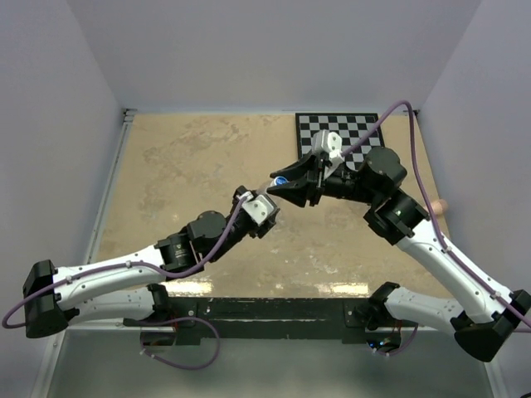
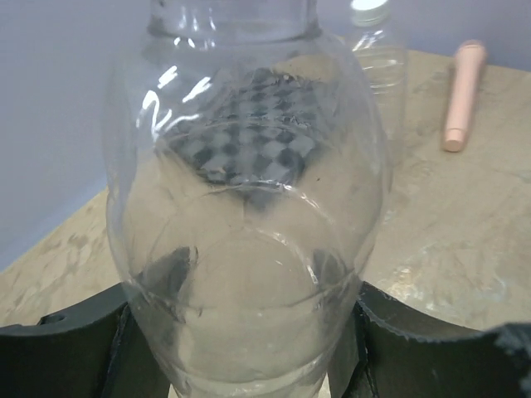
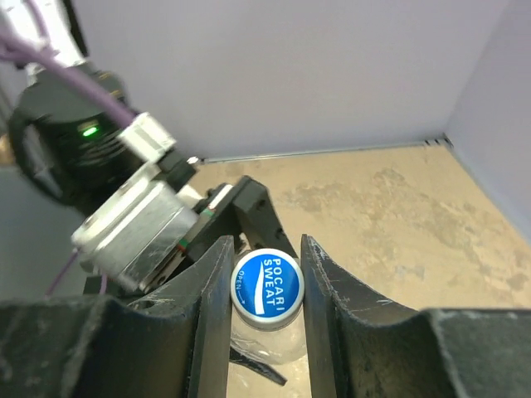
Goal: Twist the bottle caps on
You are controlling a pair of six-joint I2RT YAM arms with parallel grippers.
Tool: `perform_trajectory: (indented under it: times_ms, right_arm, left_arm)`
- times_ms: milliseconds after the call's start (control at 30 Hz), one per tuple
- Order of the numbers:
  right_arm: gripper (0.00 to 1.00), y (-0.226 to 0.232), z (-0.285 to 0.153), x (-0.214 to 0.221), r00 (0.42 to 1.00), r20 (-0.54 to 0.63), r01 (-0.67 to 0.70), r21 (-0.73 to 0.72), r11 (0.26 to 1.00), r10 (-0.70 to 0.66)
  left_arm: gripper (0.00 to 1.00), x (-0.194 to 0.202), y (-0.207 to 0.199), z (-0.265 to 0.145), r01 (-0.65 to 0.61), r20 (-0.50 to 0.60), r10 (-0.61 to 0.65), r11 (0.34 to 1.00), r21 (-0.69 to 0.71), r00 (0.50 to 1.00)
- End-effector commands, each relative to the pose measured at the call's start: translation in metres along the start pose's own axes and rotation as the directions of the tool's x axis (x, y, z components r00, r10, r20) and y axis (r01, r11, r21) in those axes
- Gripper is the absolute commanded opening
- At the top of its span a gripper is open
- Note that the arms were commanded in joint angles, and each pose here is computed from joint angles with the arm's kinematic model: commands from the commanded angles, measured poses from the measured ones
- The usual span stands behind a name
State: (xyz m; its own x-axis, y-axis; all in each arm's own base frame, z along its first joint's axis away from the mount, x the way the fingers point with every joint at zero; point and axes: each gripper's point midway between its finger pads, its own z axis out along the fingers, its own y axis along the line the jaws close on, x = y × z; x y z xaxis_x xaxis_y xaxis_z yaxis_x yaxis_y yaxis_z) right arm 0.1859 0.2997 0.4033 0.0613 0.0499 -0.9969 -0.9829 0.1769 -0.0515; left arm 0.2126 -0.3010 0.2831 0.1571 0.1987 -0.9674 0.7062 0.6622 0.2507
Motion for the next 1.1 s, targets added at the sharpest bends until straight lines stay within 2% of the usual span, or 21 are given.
perform_trajectory:
  times_ms: [0,67,200,233,300,333,467,567,633,767,900,1067]
  right_arm:
    - [0.0,-0.052,-0.003,0.045,0.968,-0.025,-0.226,0.33,0.917,0.248]
    - [0.0,-0.055,-0.004,0.048,0.961,-0.005,-0.254,0.365,0.895,0.275]
    - [0.0,-0.044,0.0,0.037,0.961,0.051,-0.274,0.298,0.914,0.271]
    - [0.04,-0.04,0.0,0.032,0.965,0.061,-0.264,0.277,0.924,0.257]
    - [0.28,-0.027,0.0,0.016,0.973,0.084,-0.229,0.204,0.952,0.216]
    - [0.36,-0.023,-0.001,0.009,0.978,0.091,-0.203,0.18,0.962,0.19]
    - [0.5,-0.011,-0.011,-0.02,0.989,0.126,-0.093,0.127,0.988,0.077]
    - [0.54,0.0,-0.017,-0.032,0.991,0.132,0.005,0.051,0.999,-0.012]
    - [0.58,0.01,-0.018,-0.035,0.99,0.132,0.058,-0.007,0.998,-0.057]
    - [0.64,0.023,-0.021,-0.036,0.983,0.143,0.127,-0.083,0.988,-0.115]
    - [0.63,0.039,-0.023,-0.038,0.975,0.161,0.18,-0.181,0.967,-0.152]
    - [0.6,0.05,-0.025,-0.041,0.967,0.174,0.228,-0.246,0.942,-0.189]
  left_arm:
    - [0.0,-0.051,0.039,-0.008,0.043,0.146,0.002,0.952,-0.305,0.989]
    - [0.0,-0.048,0.037,-0.007,0.026,0.127,0.02,0.935,-0.352,0.992]
    - [0.0,-0.041,0.031,-0.001,0.018,0.104,0.021,0.932,-0.361,0.994]
    - [0.0,-0.039,0.028,0.0,0.018,0.099,0.018,0.937,-0.349,0.995]
    - [0.0,-0.036,0.02,0.001,0.016,0.096,0.013,0.956,-0.292,0.995]
    - [0.0,-0.035,0.017,0.001,0.02,0.097,0.006,0.964,-0.266,0.995]
    - [0.0,-0.023,0.005,0.004,0.061,0.086,-0.055,0.995,-0.076,0.995]
    - [0.0,-0.014,-0.007,0.0,0.113,0.096,-0.124,0.987,0.11,0.988]
    - [0.0,-0.011,-0.008,-0.004,0.122,0.094,-0.14,0.978,0.171,0.986]
    - [0.0,-0.013,-0.023,-0.012,0.079,0.098,-0.118,0.939,0.334,0.988]
    - [0.0,-0.018,-0.033,-0.019,0.053,0.118,-0.123,0.879,0.473,0.985]
    - [0.0,-0.022,-0.044,-0.021,0.038,0.125,-0.131,0.826,0.562,0.984]
